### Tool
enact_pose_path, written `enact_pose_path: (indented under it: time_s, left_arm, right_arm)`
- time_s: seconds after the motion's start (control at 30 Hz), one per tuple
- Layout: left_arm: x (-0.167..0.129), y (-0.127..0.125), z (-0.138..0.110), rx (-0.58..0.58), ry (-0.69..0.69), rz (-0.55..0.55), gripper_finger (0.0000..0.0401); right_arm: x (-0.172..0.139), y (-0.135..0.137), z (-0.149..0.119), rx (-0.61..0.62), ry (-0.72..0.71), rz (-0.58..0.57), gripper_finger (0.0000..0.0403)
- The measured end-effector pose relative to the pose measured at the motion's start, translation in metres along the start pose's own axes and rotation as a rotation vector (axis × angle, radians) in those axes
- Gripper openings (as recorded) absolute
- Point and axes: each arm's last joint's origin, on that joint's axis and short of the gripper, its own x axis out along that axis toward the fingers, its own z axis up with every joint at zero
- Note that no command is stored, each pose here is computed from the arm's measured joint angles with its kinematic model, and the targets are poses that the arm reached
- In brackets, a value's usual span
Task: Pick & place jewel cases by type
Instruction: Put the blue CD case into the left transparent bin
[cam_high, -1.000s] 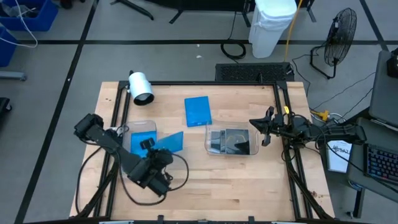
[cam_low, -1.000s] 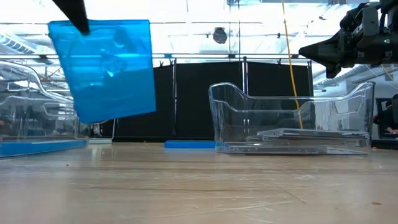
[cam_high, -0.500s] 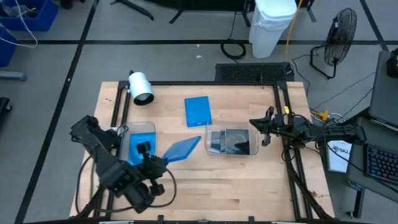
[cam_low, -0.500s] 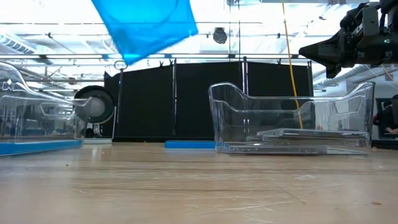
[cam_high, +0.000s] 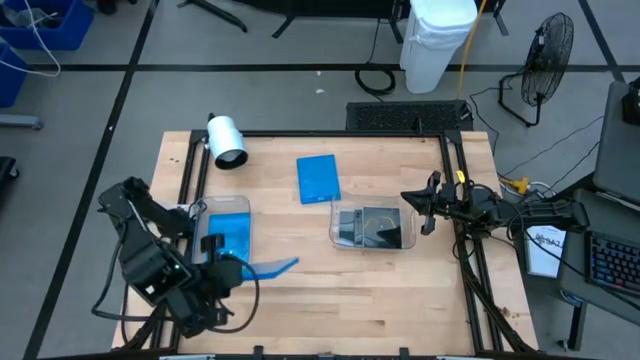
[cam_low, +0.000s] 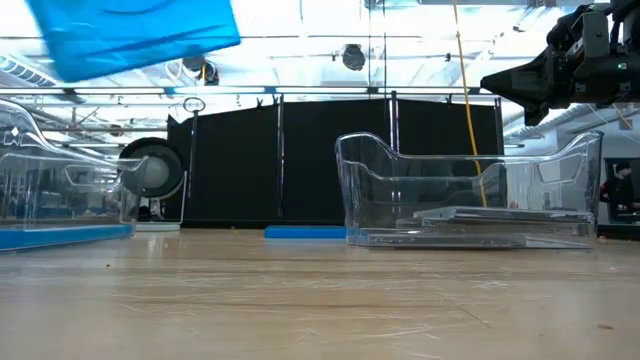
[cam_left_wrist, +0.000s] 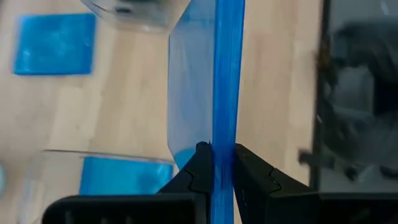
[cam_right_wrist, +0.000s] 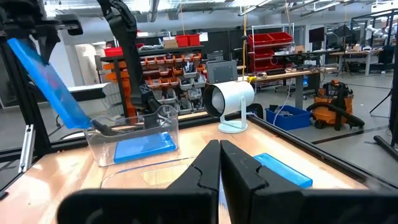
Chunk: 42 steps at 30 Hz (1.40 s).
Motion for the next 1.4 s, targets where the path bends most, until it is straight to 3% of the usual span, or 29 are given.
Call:
enact_pose_path:
  time_s: [0.3, 0.4, 0.47, 0.53, 0.67, 0.83, 1.07, 1.27, 1.4]
  left_arm:
    - [-0.003, -0.006, -0.008, -0.005, 0.147, -0.121, 0.0044]
    - [-0.013, -0.002, -0.012, -0.082, 0.128, -0.139, 0.0044]
    - [-0.024, 0.001, -0.013, -0.121, 0.015, -0.136, 0.0044]
    - [-0.038, -0.001, -0.016, -0.101, -0.182, -0.148, 0.0044]
    - [-0.049, -0.015, -0.027, 0.053, -0.502, -0.13, 0.0044]
    - [-0.014, -0.039, -0.037, 0.202, -0.612, -0.179, 0.0044]
    - [0.043, -0.062, -0.032, 0.388, -0.848, -0.364, 0.0044]
    - [0.033, -0.061, -0.051, 0.578, -1.184, -0.126, 0.0044]
    - [0.033, -0.044, -0.079, 0.493, -1.289, -0.041, 0.0044]
  right_arm:
    - [0.0, 0.0, 0.0, 0.0, 0.0, 0.0, 0.0004]
    - [0.0, 0.0, 0.0, 0.0, 0.0, 0.0, 0.0004]
    - [0.0, 0.0, 0.0, 0.0, 0.0, 0.0, 0.0004]
    - [0.0, 0.0, 0.0, 0.0, 0.0, 0.0, 0.0004]
    - [0.0, 0.0, 0.0, 0.0, 0.0, 0.0, 0.0004]
    - [0.0, 0.0, 0.0, 0.0, 0.0, 0.0, 0.0004]
    - [0.0, 0.0, 0.0, 0.0, 0.0, 0.0, 0.0004]
    - [0.0, 0.0, 0.0, 0.0, 0.0, 0.0, 0.0004]
    - [0.0, 0.0, 0.0, 0.0, -0.001, 0.0, 0.0004]
